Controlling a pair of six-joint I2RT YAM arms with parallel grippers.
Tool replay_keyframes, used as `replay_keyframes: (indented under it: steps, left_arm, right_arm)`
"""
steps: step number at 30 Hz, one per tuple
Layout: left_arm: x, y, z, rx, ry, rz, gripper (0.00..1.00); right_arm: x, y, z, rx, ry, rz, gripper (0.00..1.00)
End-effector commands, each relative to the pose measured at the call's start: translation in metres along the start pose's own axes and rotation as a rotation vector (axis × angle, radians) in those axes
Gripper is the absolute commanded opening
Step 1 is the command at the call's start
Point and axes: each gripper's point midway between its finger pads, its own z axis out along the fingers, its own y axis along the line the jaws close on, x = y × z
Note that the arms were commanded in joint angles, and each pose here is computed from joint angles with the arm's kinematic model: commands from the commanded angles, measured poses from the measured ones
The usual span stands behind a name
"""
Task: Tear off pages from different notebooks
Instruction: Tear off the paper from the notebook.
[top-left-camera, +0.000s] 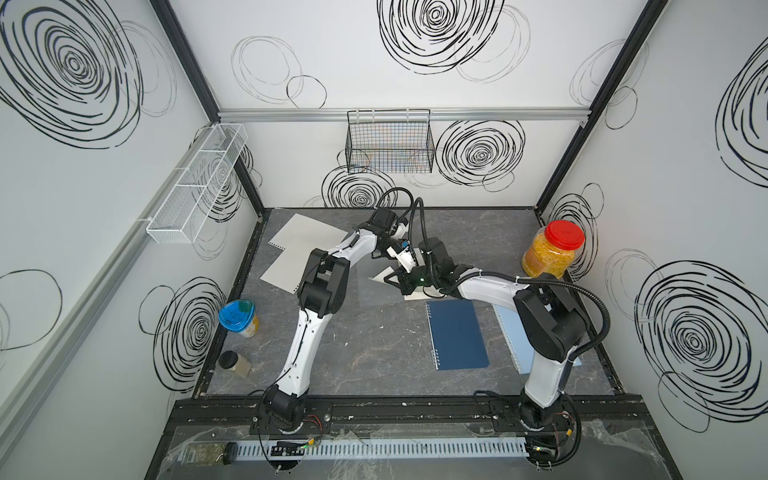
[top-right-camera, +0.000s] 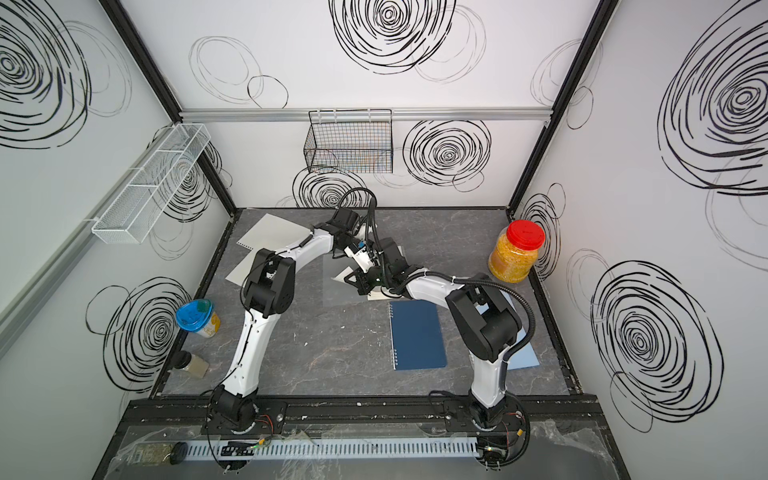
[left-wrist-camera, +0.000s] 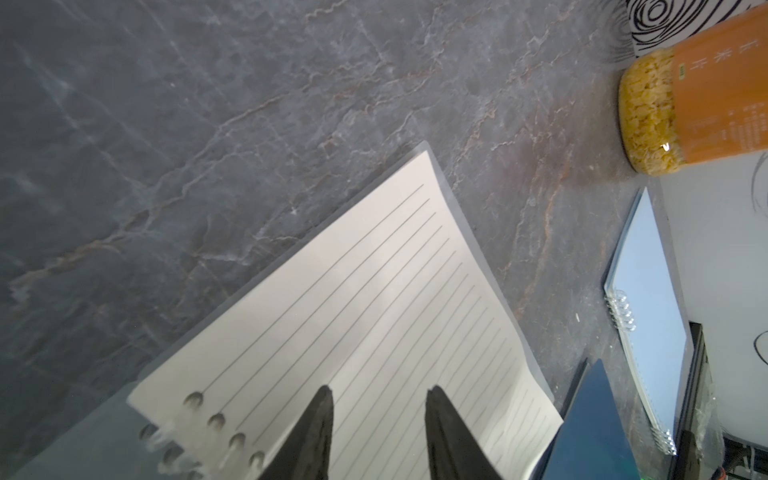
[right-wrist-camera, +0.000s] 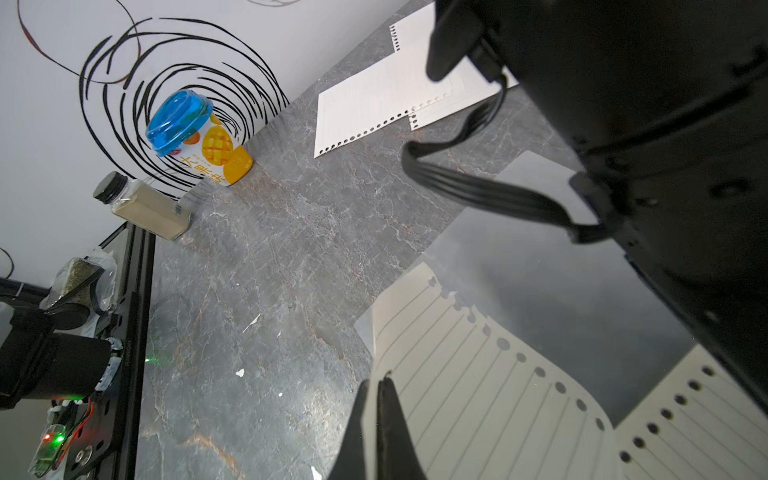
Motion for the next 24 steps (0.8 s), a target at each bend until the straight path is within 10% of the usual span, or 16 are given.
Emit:
replay_keyframes:
  steps: [1, 9, 19, 24]
  left_arm:
    - [0.010, 0.008, 0.009, 0.003, 0.027, -0.014, 0.41]
    - [0.030, 0.039, 0.021, -0.138, 0.114, -0.013, 0.40]
    - [0.041, 0.053, 0.035, -0.193, 0.142, -0.024, 0.38]
    - [0.035, 0.047, 0.035, -0.181, 0.121, -0.024, 0.37]
  right_arm:
    - [-0.021, 0.010, -0.009, -0.008, -0.063, -0.037, 0.00]
    - [-0.028, 0.030, -0.005, -0.067, -0.077, -0.044, 0.00]
    - [-0.008, 0.200, -0.010, -0.412, -0.148, -0.197, 0.00]
    - [-0.018, 0.185, -0.012, -0.368, -0.179, -0.146, 0.00]
